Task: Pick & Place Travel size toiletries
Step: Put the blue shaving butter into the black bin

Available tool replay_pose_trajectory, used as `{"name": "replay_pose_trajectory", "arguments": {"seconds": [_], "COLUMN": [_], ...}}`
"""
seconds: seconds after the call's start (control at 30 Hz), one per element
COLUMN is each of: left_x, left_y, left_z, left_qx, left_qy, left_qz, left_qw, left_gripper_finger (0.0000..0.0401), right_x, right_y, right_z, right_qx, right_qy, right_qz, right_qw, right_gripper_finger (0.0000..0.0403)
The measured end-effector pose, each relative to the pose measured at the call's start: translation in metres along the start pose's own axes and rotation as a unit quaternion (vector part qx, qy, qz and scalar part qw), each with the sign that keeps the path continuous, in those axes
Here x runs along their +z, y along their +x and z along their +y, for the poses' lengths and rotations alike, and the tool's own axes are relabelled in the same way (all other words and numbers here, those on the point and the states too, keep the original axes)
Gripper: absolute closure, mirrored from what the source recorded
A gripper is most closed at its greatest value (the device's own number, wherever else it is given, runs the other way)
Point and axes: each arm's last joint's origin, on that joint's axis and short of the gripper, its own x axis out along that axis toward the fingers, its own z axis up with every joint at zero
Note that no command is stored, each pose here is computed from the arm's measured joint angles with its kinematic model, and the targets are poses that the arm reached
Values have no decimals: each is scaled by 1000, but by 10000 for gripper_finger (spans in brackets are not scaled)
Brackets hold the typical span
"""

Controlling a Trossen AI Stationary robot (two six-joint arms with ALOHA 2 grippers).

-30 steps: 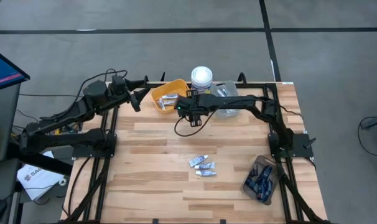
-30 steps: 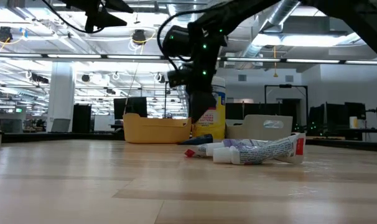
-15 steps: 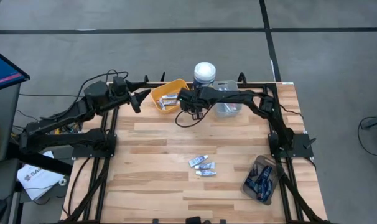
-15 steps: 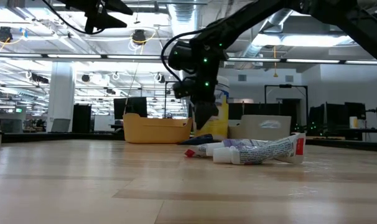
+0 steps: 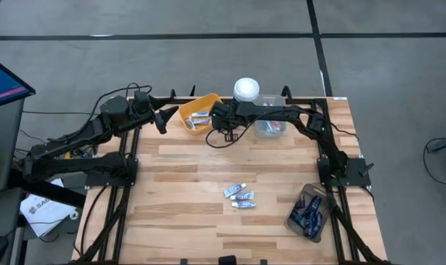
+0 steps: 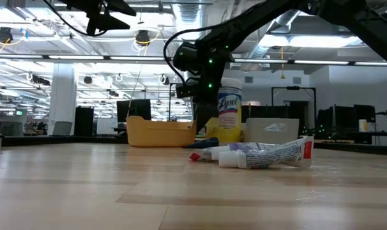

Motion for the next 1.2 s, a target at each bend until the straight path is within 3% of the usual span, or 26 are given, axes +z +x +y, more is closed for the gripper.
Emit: {"name": "replay_pose_trajectory", "arguments": {"seconds": [0.27, 0.47, 0.6, 0.7, 0.87, 1.03, 1.2], "left_x": [0, 0, -1, -3, -19, -50, -98], "left_y": [0, 0, 0, 1, 16, 52, 100], "left_z": [0, -1, -2, -3, -10, -30, -64], "left_qx": [0, -11, -29, -61, -111, -136, -138], "left_qy": [0, -13, -13, 11, 58, 102, 150], "left_qz": [1, 4, 9, 27, 93, 167, 188], "left_qw": [1000, 1000, 999, 998, 988, 971, 961], "left_gripper_finger": [161, 161, 161, 167, 191, 204, 210], "right_x": [0, 1, 1, 5, 13, -16, -48], "right_y": [0, -2, -6, -21, -103, -206, -289], "right_z": [0, 2, -3, -1, 11, 11, 14], "right_qx": [0, 51, 126, 138, 137, 106, 75], "right_qy": [1, 38, 87, 100, 89, 125, 166], "right_qz": [-2, -27, -67, -86, -152, -189, -276], "right_qw": [1000, 998, 986, 982, 975, 968, 944], "right_gripper_finger": [396, 400, 402, 402, 402, 403, 403]}}
